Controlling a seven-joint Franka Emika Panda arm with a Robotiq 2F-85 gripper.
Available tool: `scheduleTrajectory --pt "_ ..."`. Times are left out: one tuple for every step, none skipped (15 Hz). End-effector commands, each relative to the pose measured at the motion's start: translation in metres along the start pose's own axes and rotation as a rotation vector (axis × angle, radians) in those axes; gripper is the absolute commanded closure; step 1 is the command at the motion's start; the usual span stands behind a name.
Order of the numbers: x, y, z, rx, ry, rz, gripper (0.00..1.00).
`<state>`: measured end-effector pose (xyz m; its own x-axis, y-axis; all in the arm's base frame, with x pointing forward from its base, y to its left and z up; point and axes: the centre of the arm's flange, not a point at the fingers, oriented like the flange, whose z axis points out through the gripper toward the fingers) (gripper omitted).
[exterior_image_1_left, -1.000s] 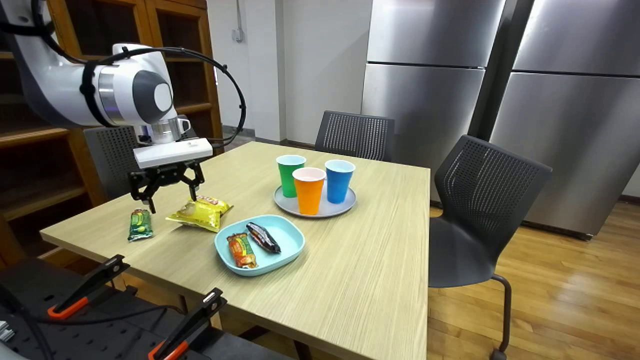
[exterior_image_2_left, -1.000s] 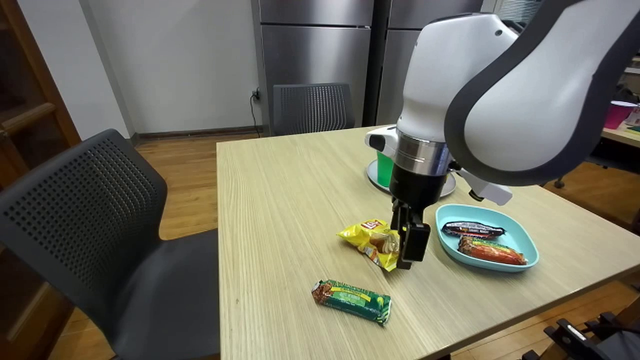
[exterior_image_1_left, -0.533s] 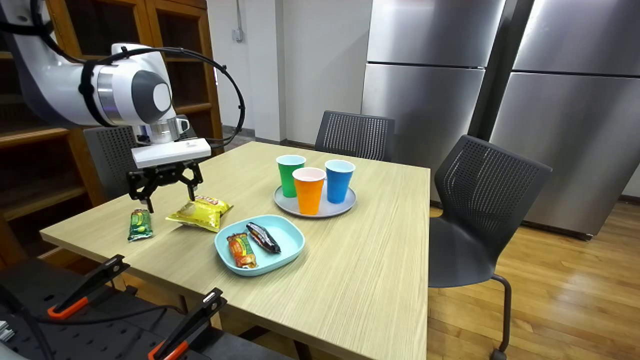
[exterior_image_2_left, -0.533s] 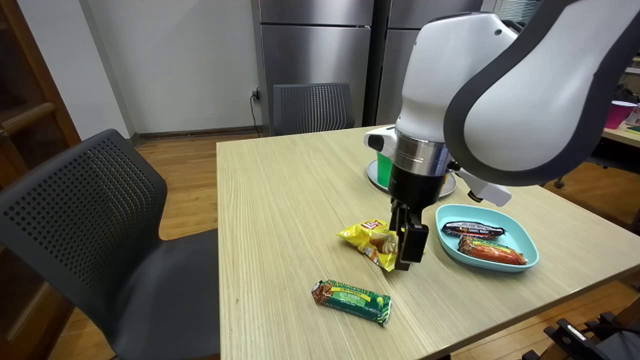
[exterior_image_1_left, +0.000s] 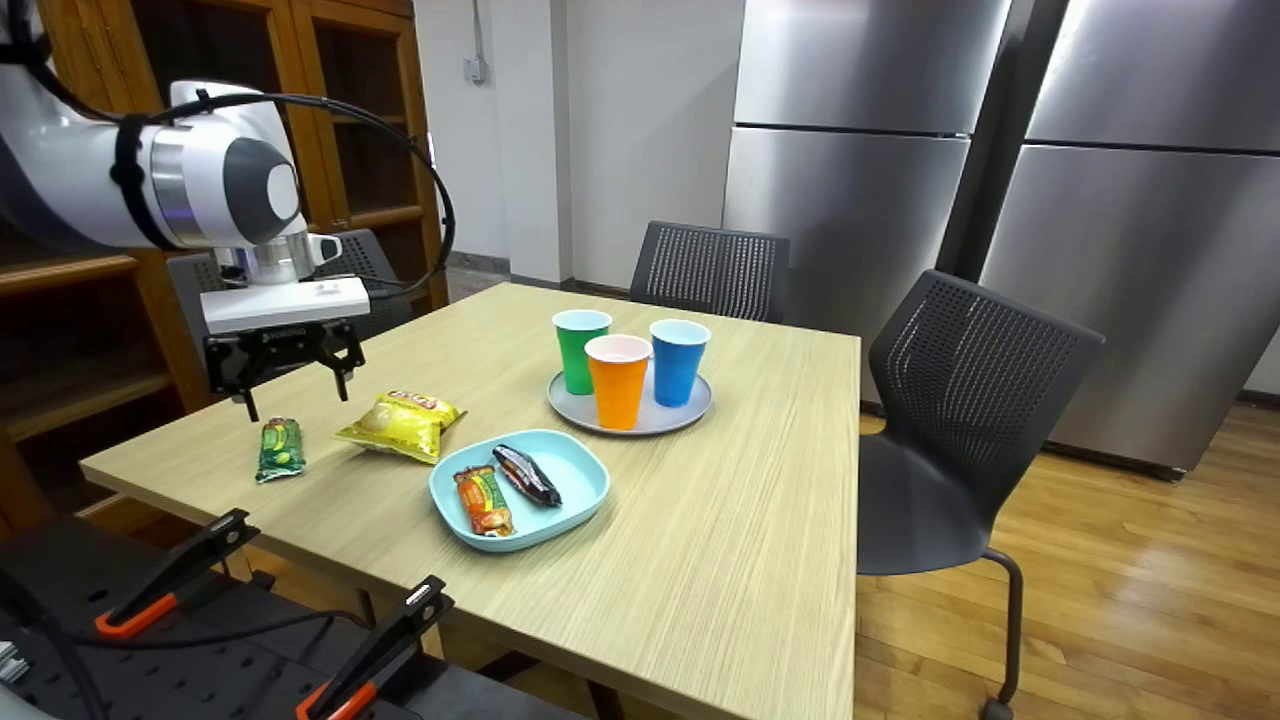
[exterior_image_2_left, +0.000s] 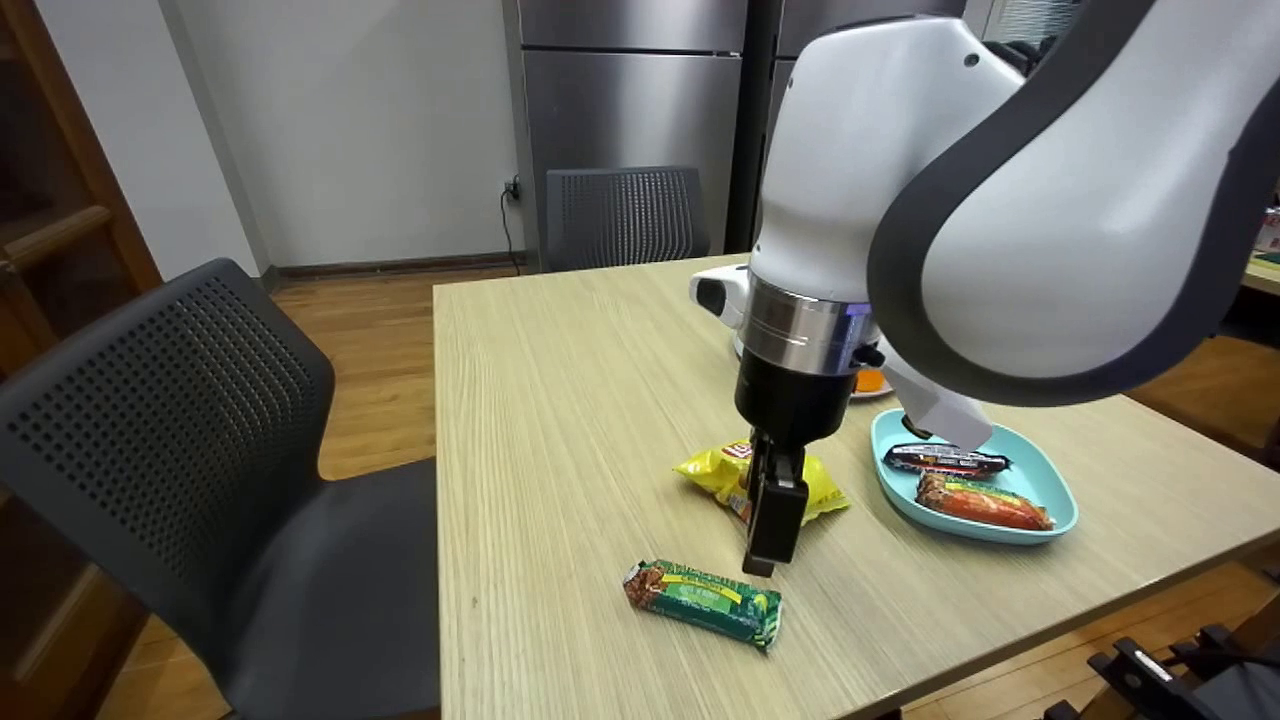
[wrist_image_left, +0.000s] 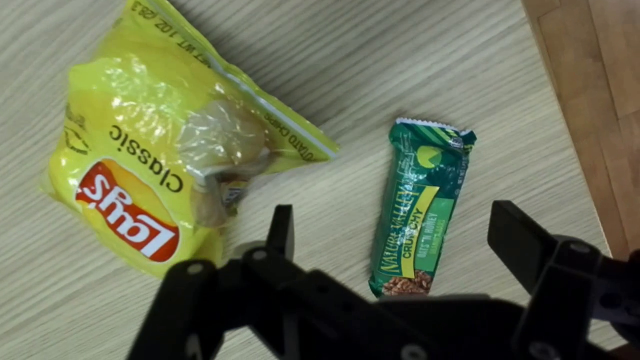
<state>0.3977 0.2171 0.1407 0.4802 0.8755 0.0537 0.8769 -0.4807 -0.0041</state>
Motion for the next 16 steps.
scheduleTrajectory --pt "0.024 -0.002 0.016 -0.012 0.009 0.073 0.0" --pt "0.029 -0.003 0.019 -0.008 0.012 0.095 0.0" --pt "0.034 -0.004 0.024 -0.004 0.01 0.1 0.0" --pt "0.038 -0.006 0.028 -0.005 0.006 0.109 0.0" --pt "0.042 -0.008 0.034 -0.004 -0.002 0.113 0.0" --pt "0.046 -0.011 0.04 -0.006 -0.007 0.121 0.0" --pt "0.048 -0.013 0.044 -0.008 -0.012 0.126 0.0" --pt "0.052 -0.015 0.051 -0.017 -0.019 0.131 0.0" --pt "0.054 -0.016 0.056 -0.021 -0.022 0.135 0.0" --pt "0.056 -0.017 0.062 -0.021 -0.03 0.139 0.0" --pt "0.058 -0.018 0.066 -0.024 -0.035 0.141 0.0" --pt "0.058 -0.02 0.068 -0.028 -0.036 0.141 0.0" --pt "0.059 -0.022 0.069 -0.029 -0.037 0.139 0.0" --pt "0.059 -0.023 0.069 -0.026 -0.038 0.134 0.0" --pt "0.059 -0.025 0.07 -0.027 -0.038 0.131 0.0" --pt "0.059 -0.027 0.069 -0.023 -0.038 0.126 0.0"
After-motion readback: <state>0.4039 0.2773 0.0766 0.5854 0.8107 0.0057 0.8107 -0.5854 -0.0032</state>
